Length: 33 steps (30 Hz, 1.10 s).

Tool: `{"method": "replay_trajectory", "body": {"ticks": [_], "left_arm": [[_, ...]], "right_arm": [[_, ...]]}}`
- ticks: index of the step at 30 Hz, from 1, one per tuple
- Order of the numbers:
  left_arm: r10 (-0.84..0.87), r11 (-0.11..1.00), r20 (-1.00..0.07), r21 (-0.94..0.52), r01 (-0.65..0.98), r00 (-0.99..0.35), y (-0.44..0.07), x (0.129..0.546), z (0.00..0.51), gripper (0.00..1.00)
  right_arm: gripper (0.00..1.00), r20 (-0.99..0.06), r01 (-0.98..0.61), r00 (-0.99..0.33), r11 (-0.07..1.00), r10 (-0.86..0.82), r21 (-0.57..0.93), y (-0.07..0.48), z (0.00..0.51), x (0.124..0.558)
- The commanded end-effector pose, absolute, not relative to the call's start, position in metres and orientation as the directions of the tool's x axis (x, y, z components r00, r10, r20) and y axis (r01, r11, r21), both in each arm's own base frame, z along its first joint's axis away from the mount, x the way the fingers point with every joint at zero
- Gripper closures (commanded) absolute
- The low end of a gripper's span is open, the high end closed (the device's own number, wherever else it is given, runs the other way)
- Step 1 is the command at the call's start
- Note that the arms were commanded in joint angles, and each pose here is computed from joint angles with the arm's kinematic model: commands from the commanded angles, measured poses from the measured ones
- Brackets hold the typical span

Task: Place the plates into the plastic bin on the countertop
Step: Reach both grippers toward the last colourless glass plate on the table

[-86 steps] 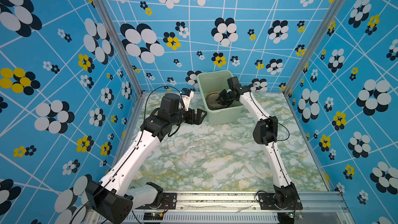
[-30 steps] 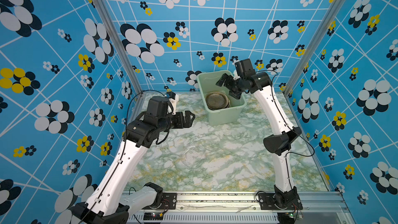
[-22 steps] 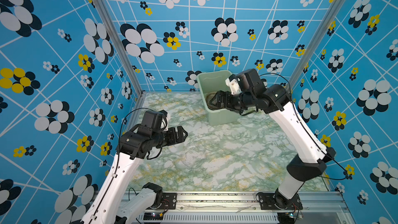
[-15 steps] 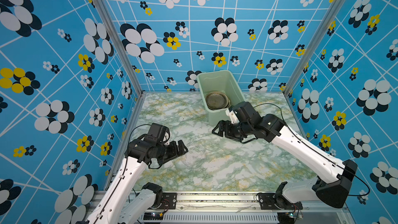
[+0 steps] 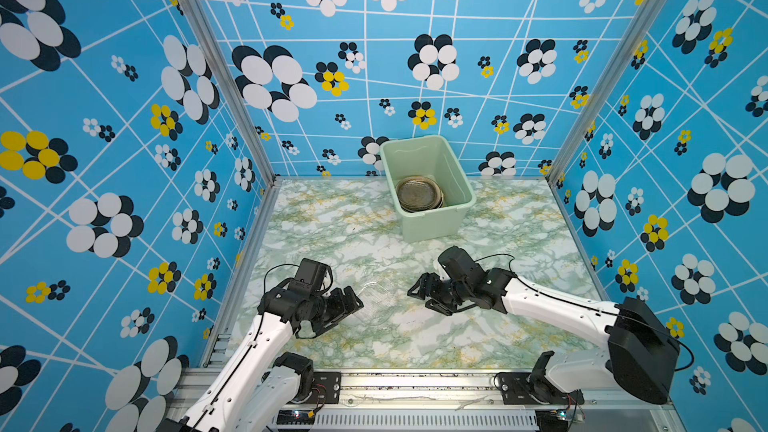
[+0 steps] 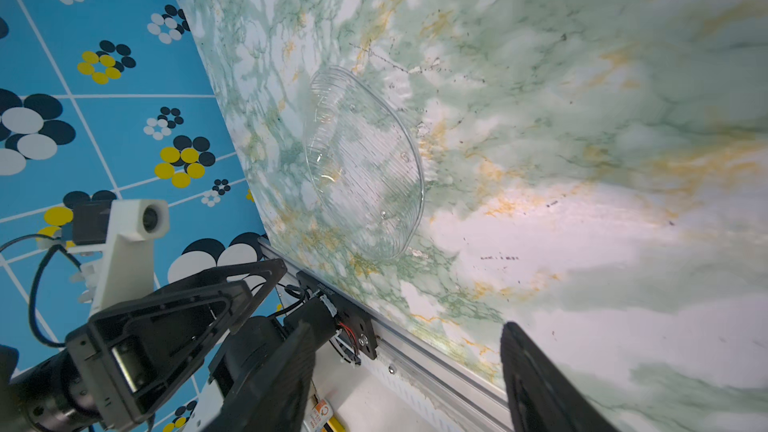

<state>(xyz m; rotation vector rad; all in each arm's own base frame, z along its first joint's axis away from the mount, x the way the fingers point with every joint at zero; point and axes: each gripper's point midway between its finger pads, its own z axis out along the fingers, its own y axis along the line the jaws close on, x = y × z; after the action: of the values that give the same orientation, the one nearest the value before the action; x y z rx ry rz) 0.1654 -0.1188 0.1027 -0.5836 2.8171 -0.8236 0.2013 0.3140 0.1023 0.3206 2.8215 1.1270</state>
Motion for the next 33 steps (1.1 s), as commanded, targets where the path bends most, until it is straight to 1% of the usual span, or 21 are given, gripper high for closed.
{"method": "replay_trajectory", "body": {"ticks": [1, 6, 9, 12, 18, 22, 28, 33], "left_arm": [[-0.425, 0.768, -0.080, -0.560, -0.312, -0.902, -0.117, 0.180, 0.093, 0.12], [-0.447, 0.740, -0.045, -0.580, -0.341, -0.893, -0.116, 0.188, 0.074, 0.19], [-0.462, 0.722, -0.014, -0.586, -0.367, -0.887, -0.116, 0.193, 0.071, 0.19], [-0.498, 0.702, 0.015, -0.580, -0.413, -0.867, -0.114, 0.196, 0.069, 0.19], [-0.611, 0.593, 0.127, -0.581, -0.557, -0.782, -0.116, 0.191, 0.049, 0.25], [-0.663, 0.546, 0.151, -0.572, -0.612, -0.733, -0.113, 0.185, 0.040, 0.29], [-0.699, 0.506, 0.163, -0.575, -0.643, -0.696, -0.111, 0.187, 0.035, 0.36], [-0.723, 0.470, 0.175, -0.585, -0.661, -0.668, -0.112, 0.193, 0.031, 0.43]], "right_arm": [[0.31, 0.026, 0.167, -0.975, 0.651, 0.220, 0.741, 0.334, 0.092, 0.206], [0.35, 0.052, 0.176, -0.977, 0.652, 0.205, 0.737, 0.346, 0.073, 0.212], [0.35, 0.052, 0.151, -0.985, 0.670, 0.166, 0.727, 0.353, 0.066, 0.216], [0.36, 0.078, 0.155, -0.987, 0.674, 0.142, 0.723, 0.361, 0.056, 0.220], [0.39, 0.125, 0.182, -0.983, 0.669, 0.134, 0.721, 0.375, 0.041, 0.230], [0.41, 0.140, 0.182, -0.983, 0.663, 0.116, 0.726, 0.385, 0.038, 0.234], [0.51, 0.155, 0.188, -0.982, 0.669, 0.109, 0.719, 0.388, 0.031, 0.235], [0.67, 0.162, 0.188, -0.981, 0.677, 0.103, 0.711, 0.387, 0.027, 0.234]]}}
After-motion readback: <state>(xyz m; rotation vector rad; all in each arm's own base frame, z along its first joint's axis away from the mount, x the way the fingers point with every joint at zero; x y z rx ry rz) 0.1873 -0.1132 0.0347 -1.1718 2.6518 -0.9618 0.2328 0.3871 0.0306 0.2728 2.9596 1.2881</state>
